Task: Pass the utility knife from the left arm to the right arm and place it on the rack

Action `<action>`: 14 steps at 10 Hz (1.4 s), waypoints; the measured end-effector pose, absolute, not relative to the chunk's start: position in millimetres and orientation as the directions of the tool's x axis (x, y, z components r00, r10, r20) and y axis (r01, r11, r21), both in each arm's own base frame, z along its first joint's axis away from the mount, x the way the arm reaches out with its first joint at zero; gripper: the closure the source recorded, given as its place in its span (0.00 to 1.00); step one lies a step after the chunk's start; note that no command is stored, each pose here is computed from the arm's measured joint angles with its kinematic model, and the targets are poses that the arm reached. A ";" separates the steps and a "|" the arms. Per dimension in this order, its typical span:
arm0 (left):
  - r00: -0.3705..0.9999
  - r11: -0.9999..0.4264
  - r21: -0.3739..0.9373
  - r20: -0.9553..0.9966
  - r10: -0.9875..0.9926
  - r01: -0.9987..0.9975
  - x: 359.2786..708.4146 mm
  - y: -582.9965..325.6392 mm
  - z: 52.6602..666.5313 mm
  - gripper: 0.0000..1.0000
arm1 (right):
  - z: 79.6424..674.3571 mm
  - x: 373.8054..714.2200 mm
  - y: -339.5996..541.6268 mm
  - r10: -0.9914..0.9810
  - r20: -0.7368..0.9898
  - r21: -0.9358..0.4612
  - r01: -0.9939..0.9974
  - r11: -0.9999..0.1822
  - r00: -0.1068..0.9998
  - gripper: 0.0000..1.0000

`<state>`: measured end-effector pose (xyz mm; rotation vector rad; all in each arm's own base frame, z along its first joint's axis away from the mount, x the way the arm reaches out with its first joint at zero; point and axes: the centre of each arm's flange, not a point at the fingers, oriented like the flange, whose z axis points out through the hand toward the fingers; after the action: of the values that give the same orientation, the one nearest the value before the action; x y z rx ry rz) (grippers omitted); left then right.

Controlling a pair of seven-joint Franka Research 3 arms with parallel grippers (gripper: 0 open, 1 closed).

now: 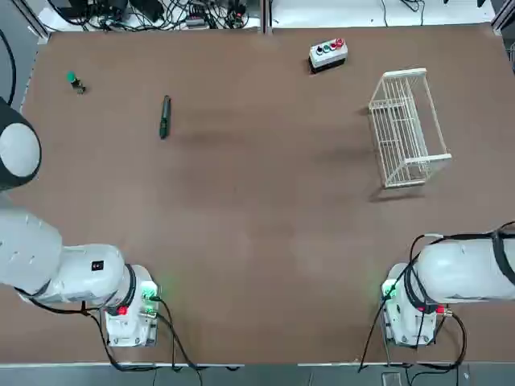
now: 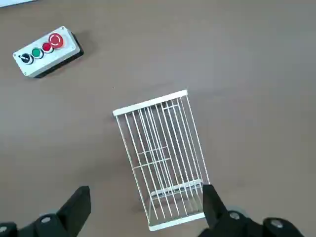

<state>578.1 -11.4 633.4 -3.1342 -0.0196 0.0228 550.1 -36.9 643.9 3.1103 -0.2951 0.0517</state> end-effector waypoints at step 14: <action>0.997 -0.997 0.025 -0.002 0.079 0.079 672.6 -28.2 454.7 0.00 | 644.7 552.1 -27.6 -0.174 0.043 -0.001 -0.174 -0.985 0.984 0.00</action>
<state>672.6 -28.2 454.7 -3.1644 -0.1250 0.0010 552.1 -27.6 644.7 3.1259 -0.2735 0.0676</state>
